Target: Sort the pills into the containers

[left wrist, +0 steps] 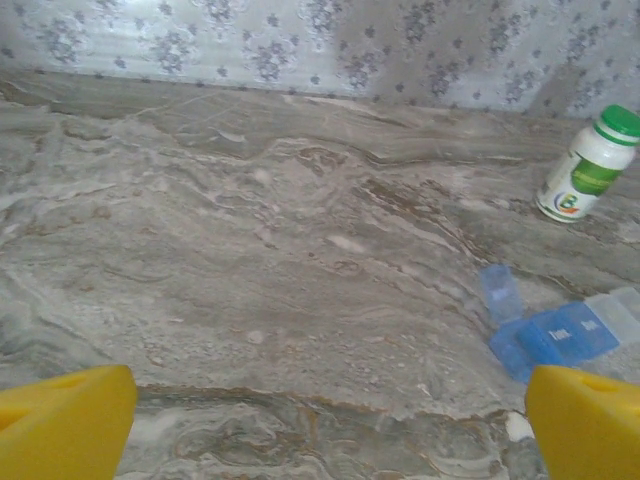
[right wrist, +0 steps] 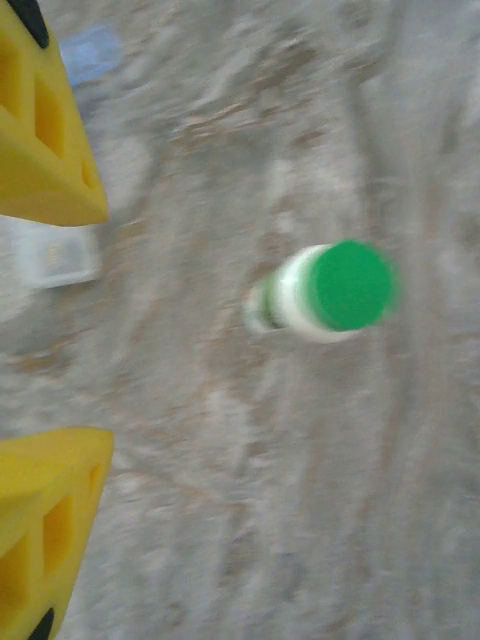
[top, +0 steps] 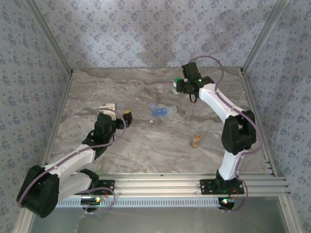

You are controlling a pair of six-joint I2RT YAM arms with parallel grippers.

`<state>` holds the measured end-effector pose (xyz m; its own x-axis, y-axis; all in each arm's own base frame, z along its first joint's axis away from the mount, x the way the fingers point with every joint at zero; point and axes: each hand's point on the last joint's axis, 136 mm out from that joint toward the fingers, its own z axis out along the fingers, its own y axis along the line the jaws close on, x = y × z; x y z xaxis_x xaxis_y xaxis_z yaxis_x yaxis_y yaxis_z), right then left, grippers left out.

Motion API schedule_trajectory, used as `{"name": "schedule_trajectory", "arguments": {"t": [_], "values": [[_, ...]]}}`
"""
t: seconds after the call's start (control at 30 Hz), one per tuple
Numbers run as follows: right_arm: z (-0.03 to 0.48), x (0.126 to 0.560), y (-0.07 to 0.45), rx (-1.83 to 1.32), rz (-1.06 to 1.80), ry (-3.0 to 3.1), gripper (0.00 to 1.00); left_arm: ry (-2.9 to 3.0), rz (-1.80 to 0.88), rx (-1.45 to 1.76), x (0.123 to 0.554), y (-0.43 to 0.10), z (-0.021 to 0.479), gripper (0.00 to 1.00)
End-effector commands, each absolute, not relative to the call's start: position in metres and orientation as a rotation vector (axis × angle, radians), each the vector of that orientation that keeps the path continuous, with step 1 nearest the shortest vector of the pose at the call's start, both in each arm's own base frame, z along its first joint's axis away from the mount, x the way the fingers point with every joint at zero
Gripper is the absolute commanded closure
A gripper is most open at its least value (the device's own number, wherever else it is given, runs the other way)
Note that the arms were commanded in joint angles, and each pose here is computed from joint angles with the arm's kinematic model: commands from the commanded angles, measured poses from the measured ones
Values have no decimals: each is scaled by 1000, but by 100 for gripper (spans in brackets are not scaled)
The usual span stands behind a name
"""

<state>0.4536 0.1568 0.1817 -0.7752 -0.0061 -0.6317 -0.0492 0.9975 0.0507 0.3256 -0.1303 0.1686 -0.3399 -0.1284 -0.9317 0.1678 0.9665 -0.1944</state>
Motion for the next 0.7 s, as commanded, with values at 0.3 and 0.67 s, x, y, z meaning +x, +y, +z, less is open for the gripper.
{"name": "schedule_trajectory", "arguments": {"t": [0.3,0.67], "values": [[160,276,118,-236,-87,2784,37,1847,-373,25,328,-143,187,1],[111,234,125,-309,-124,2939,41,1844,-356,35,326,-142,189,0]]}}
